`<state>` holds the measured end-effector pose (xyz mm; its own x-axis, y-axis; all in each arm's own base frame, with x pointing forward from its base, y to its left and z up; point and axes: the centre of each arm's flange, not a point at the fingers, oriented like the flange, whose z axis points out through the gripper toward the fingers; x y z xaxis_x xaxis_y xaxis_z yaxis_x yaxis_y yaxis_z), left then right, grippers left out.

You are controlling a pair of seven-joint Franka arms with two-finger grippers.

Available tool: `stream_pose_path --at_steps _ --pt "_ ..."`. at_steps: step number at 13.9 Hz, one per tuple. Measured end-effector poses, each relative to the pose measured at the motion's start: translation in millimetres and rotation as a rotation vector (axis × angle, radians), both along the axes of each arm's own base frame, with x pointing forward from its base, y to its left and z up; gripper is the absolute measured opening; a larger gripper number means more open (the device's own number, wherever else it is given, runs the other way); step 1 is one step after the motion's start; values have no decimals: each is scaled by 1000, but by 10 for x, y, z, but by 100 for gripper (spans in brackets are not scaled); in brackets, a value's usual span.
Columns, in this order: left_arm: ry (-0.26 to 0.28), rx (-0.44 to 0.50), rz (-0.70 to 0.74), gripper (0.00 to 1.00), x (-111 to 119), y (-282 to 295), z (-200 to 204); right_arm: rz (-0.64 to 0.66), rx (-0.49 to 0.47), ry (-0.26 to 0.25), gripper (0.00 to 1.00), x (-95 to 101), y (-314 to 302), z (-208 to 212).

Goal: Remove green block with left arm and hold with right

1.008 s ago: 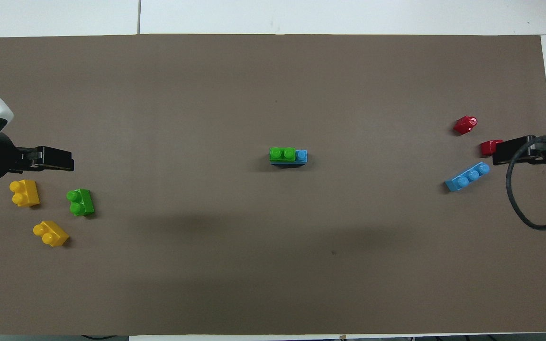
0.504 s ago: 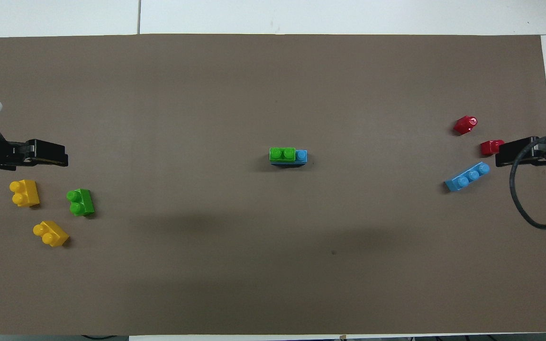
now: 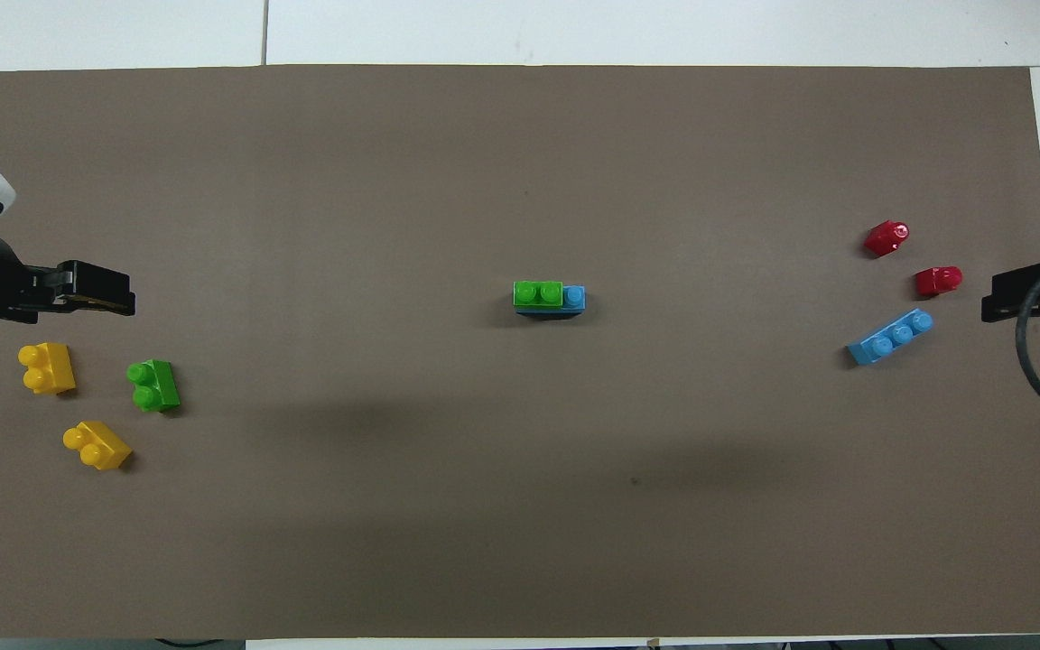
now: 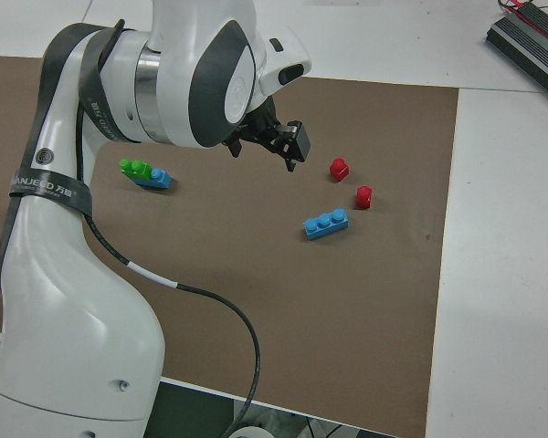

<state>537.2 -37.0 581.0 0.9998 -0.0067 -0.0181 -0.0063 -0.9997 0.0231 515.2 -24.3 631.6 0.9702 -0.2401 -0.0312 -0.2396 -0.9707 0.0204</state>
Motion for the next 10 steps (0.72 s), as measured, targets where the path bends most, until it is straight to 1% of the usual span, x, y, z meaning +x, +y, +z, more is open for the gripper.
stream_pose_path --at_steps 4,7,10 --pt "0 0 0 100 0 0 2 -334 -1 -26 100 32 225 17" --pt "0 0 1 100 0 0 2 -599 48 -31 100 60 415 13" --pt "0 0 15 100 0 0 2 -807 120 6 100 80 486 -31"
